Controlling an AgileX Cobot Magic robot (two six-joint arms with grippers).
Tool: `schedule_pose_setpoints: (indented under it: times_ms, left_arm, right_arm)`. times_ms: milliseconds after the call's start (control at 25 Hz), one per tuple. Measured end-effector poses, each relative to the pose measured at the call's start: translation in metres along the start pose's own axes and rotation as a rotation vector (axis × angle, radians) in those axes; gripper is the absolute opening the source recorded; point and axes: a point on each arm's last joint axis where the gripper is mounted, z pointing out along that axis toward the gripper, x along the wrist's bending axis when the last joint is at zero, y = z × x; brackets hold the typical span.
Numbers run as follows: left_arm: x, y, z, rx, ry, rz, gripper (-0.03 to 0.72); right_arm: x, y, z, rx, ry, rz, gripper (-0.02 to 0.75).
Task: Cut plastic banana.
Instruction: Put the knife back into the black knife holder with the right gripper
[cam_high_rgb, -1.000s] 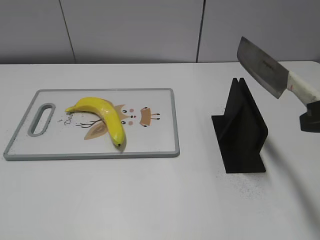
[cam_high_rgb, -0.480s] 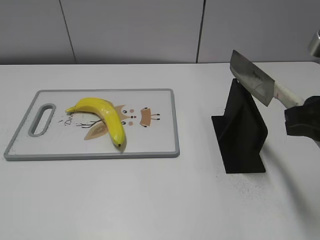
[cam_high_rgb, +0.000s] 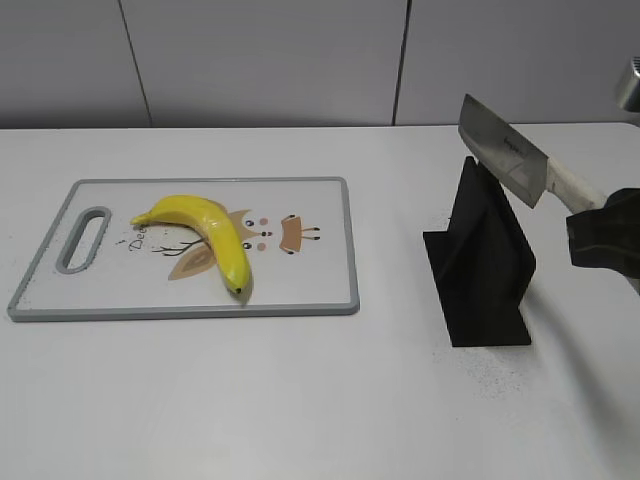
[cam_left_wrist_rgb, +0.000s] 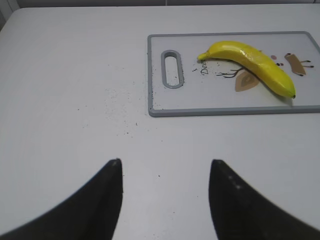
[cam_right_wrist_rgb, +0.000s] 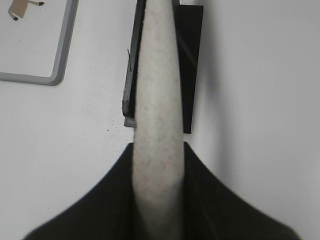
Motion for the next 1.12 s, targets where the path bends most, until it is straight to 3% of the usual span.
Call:
schedule_pose_setpoints:
  times_ms: [1120]
  left_arm:
    - [0.0,0.0,0.0,-0.001,0.0,0.0,0.535]
  right_arm:
    - [0.002,-0.001,0.021,0.076,-0.005,0.027,0.164]
